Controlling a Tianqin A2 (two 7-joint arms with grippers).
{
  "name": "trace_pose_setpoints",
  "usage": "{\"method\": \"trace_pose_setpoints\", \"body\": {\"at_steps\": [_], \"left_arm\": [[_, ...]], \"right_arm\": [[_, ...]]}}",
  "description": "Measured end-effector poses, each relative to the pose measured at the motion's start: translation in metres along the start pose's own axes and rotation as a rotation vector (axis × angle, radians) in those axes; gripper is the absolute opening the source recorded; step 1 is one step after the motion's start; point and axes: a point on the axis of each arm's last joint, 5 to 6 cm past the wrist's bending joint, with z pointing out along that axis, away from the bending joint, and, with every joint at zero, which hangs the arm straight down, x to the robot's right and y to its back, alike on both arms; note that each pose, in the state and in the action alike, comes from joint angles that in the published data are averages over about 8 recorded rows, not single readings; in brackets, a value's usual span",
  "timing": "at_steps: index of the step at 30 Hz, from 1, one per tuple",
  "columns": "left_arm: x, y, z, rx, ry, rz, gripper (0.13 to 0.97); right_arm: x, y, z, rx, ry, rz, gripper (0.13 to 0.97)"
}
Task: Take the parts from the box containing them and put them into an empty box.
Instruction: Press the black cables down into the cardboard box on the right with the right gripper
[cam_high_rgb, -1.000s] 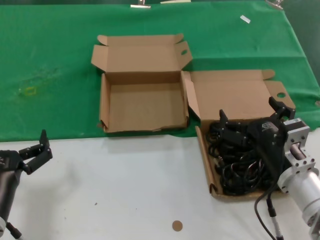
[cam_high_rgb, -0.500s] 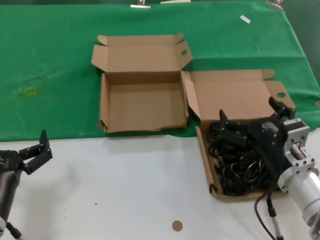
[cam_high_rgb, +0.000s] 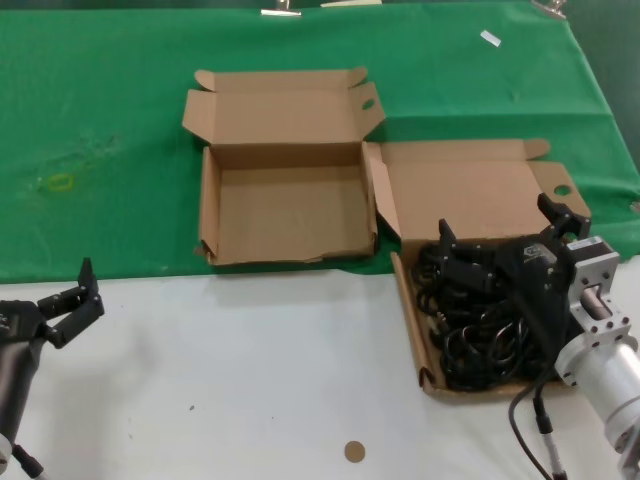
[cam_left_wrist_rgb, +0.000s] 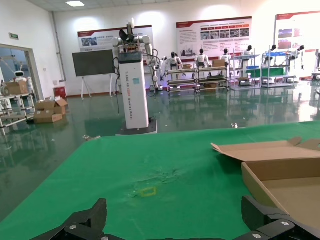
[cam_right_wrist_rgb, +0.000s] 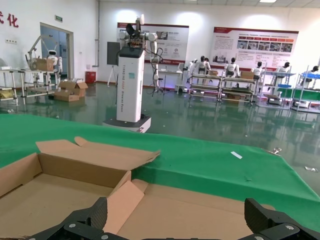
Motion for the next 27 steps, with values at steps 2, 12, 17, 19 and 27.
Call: {"method": "trace_pose_setpoints", "body": {"at_steps": [2,12,17,19,27], "left_arm": [[0.0,0.0,0.0,0.0,0.0,0.0,0.942],[0.0,0.0,0.0,0.0,0.0,0.0,0.871],[0.0,0.0,0.0,0.0,0.0,0.0,0.794],[0.0,0.0,0.0,0.0,0.0,0.0,0.755],[0.0,0.0,0.0,0.0,0.0,0.0,0.579]], "right_arm": [[0.0,0.0,0.0,-0.001,0.0,0.0,0.966],[-0.001,0.001,-0.002,-0.013,0.003,0.005,0.966],[0.0,-0.003,-0.002,-0.01,-0.002,-0.006,0.966],[0.002,-0.005,-0.001,-0.007,-0.007,-0.016,0.966],[0.018,-0.019,0.003,-0.013,-0.042,-0.083,0.966]]}}
